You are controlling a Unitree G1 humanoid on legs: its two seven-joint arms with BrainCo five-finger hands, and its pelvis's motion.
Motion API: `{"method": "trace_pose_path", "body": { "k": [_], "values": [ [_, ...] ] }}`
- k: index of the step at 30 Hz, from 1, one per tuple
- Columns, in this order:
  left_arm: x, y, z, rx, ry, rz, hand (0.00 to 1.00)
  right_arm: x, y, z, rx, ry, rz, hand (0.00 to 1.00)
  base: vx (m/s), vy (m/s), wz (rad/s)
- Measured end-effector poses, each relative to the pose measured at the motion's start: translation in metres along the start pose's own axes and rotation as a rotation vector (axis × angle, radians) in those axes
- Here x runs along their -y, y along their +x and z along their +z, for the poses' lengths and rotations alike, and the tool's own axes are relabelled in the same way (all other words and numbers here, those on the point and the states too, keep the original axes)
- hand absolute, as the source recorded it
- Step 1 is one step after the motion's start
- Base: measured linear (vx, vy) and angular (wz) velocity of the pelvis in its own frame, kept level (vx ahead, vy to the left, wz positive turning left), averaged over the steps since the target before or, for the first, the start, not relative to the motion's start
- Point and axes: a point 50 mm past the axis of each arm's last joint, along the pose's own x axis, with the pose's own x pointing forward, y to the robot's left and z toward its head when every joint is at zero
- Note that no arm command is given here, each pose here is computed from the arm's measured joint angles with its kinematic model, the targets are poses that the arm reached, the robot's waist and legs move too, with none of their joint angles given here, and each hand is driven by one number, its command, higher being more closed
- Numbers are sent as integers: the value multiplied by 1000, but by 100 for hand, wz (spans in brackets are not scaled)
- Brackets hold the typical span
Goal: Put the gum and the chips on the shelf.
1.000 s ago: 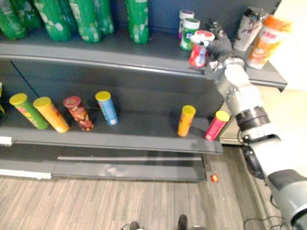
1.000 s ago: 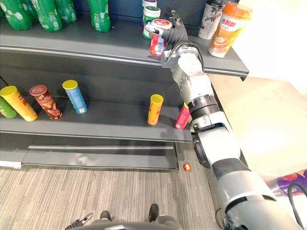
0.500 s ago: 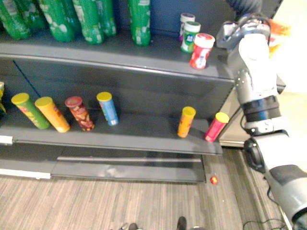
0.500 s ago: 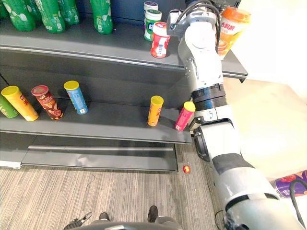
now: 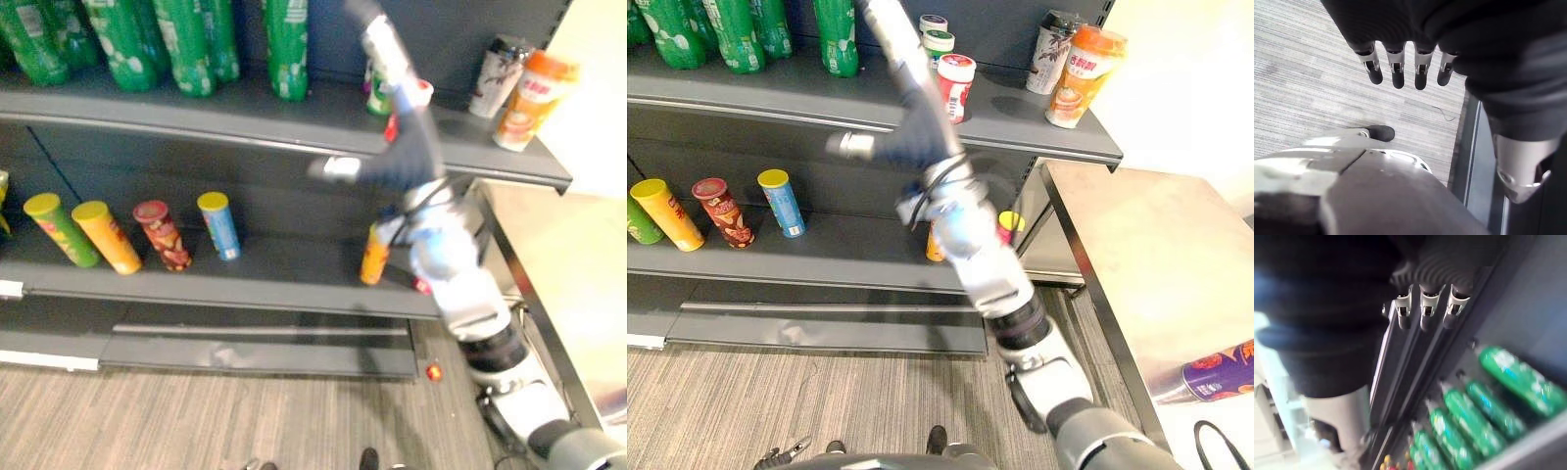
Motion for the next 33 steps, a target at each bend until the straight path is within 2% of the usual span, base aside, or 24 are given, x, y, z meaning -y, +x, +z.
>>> {"method": "trace_pose_path", "body": {
  "k": [3, 8, 14, 16, 22, 27, 33],
  "values": [
    [-4, -1, -5, -14, -5, 19, 0, -27, -17, 3, -6, 81, 130, 0, 0, 0, 0],
    [-10, -2, -12, -31, -4, 36, 0, -41, -51, -10, -144, 269, 170, 0, 0, 7, -3],
    [-9, -2, -18, -56, -2, 35, 0, -79, -155, -29, -566, 613, 296, 0, 2, 0, 1],
    [-7, -2, -19, -61, -5, 26, 0, -94, -206, -42, -817, 685, 316, 0, 0, 0, 7],
    [1, -4, -24, -77, -35, -4, 0, -88, -309, -67, -1306, 664, 217, 0, 4, 1, 4],
    [9, -6, -28, -88, -47, -38, 0, -68, -387, -74, -1681, 575, 9, 0, 14, -1, 0],
    [11, -6, -29, -90, -56, -46, 0, -57, -436, -60, -1921, 518, -160, 0, 36, 1, -1]
  ]
}}
